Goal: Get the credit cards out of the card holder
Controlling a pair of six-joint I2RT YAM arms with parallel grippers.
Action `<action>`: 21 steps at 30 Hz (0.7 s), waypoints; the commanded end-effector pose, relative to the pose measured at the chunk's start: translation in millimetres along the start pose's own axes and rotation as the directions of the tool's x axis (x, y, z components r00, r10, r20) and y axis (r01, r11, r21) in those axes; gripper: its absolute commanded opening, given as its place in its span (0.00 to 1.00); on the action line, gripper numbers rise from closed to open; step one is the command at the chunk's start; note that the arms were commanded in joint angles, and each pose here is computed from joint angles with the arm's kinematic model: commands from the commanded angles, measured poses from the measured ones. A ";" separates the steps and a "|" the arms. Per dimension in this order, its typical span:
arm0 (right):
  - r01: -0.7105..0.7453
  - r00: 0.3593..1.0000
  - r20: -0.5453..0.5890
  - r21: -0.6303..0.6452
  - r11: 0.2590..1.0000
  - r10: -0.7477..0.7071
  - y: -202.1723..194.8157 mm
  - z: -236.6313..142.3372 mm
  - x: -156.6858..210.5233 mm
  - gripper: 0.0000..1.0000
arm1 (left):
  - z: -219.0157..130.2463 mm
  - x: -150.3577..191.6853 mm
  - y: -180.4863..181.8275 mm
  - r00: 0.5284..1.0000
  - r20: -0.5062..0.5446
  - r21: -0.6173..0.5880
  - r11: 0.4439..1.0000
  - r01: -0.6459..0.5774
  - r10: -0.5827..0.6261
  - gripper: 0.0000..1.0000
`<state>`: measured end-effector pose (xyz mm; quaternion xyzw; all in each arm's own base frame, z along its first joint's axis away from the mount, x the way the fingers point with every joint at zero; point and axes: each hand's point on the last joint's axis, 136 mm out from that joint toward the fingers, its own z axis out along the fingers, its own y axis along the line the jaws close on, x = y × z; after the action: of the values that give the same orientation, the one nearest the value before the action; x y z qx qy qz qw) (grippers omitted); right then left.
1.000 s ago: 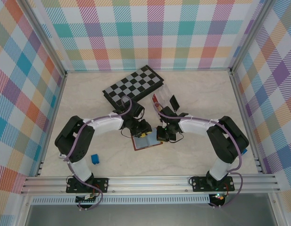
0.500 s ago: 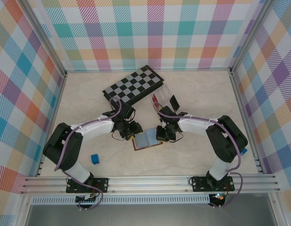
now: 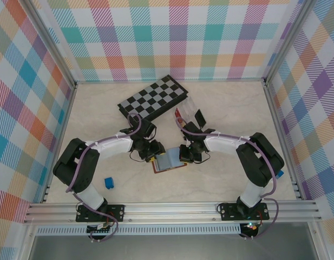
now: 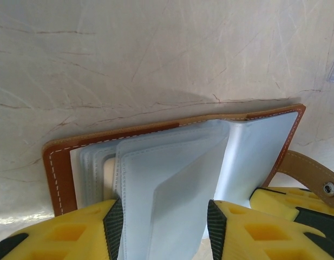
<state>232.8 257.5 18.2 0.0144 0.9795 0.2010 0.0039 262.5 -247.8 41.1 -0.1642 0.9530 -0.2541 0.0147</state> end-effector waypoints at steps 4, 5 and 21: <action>-0.025 0.998 -0.051 0.094 0.995 0.030 -22.4 14.7 12.4 0.02 | 8.4 7.7 -10.9 0.998 -0.062 0.067 0.998 -0.003 0.007 0.45; -0.026 0.998 -0.051 0.094 0.995 0.031 -22.6 14.6 12.6 0.02 | 7.9 8.4 -14.2 0.998 -0.067 0.080 0.997 -0.007 0.013 0.45; -0.022 0.999 -0.047 0.083 0.996 0.026 -20.7 12.1 12.8 0.03 | 22.9 13.1 -39.6 0.992 -0.110 0.139 0.989 -0.046 0.061 0.46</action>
<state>232.3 258.0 18.0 0.0144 0.9793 0.2020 0.0019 265.1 -278.9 40.0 -0.1377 0.9416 -0.3070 -0.0145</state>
